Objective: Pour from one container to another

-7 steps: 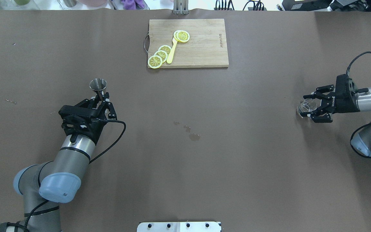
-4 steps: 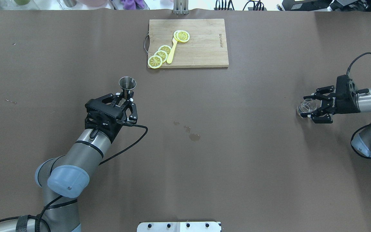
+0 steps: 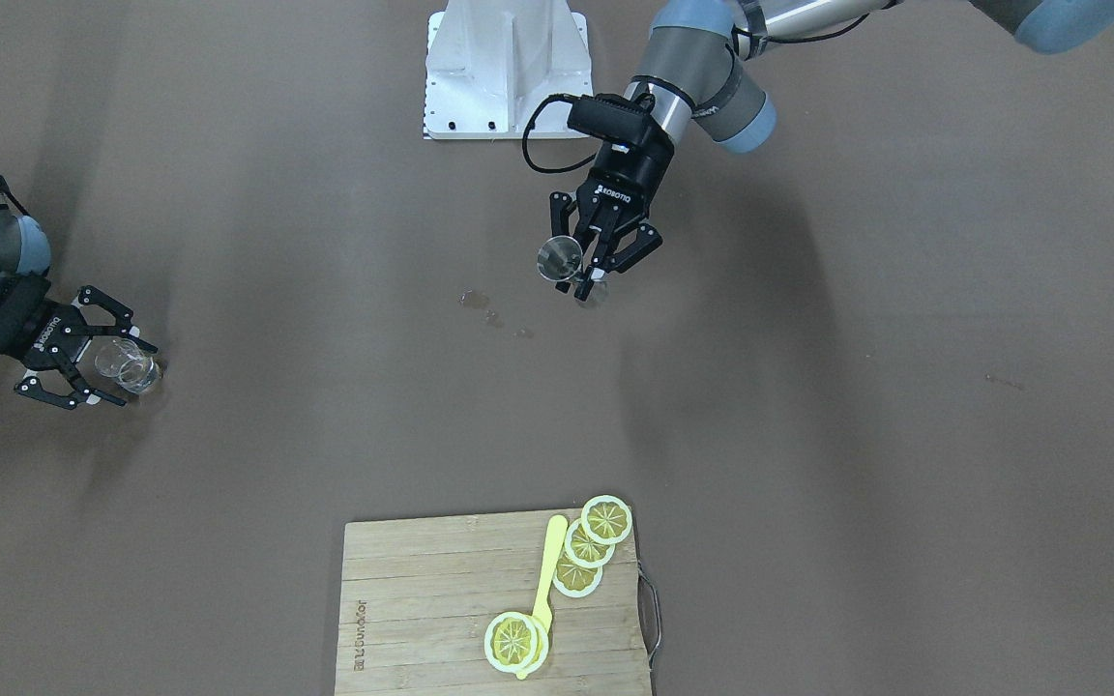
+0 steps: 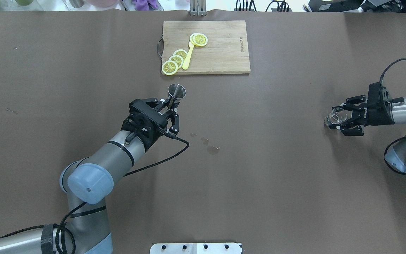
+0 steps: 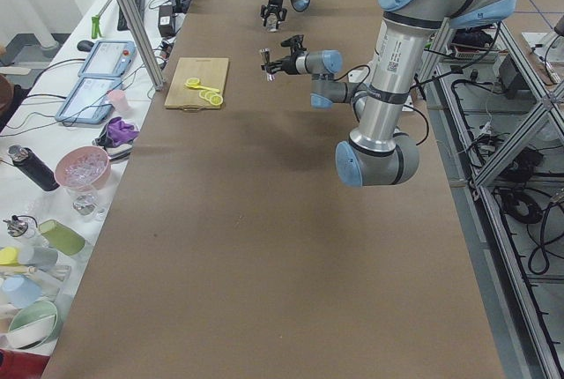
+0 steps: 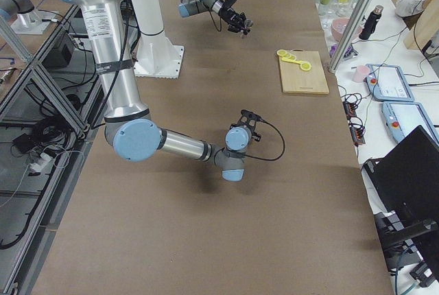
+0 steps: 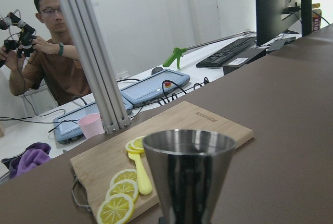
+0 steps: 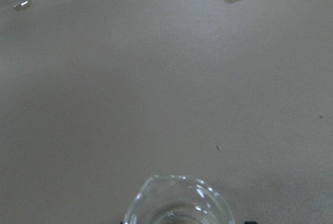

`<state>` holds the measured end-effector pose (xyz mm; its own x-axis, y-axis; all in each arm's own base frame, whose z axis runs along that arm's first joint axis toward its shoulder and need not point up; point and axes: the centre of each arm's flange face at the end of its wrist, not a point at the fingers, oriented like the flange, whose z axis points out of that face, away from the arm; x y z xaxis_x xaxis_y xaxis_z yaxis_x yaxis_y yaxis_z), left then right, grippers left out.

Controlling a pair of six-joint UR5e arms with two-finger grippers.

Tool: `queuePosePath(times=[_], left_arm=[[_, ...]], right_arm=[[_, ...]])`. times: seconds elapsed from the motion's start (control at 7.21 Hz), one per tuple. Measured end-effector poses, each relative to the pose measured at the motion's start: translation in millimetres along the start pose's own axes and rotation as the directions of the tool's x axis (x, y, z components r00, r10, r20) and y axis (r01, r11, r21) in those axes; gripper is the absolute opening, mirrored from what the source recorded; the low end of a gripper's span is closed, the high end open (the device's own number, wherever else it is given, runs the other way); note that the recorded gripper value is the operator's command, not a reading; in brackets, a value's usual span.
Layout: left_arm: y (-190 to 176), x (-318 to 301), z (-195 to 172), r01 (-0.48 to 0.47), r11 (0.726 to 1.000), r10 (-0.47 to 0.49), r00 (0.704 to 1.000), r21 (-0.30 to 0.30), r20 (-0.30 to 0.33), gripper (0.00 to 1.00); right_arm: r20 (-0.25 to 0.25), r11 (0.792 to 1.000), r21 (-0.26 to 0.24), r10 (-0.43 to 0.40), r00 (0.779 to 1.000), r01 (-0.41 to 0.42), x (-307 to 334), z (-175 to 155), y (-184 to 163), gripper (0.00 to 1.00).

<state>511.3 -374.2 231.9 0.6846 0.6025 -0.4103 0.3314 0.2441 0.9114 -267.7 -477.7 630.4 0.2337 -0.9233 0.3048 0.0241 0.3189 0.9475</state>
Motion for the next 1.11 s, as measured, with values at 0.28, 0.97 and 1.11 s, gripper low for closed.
queuePosePath(times=[0.28, 0.97, 1.11], left_arm=[[-9, -14, 8, -0.072, 0.997, 0.065, 0.989, -0.042, -0.134, 0.00], [5, -5, 10, -0.140, 0.987, 0.110, 0.944, -0.073, -0.311, 0.00], [7, -2, 13, -0.139, 0.988, 0.108, 0.940, -0.073, -0.322, 0.00]], right_arm=[[0.002, 1.000, 0.001, 0.000, 1.000, 0.000, -1, 1, -1, 0.67], [0.009, 1.000, -0.001, -0.001, 1.000, 0.001, -3, 3, 0, 0.57], [0.010, 1.000, -0.001, -0.002, 1.000, 0.002, -4, 3, -1, 0.55]])
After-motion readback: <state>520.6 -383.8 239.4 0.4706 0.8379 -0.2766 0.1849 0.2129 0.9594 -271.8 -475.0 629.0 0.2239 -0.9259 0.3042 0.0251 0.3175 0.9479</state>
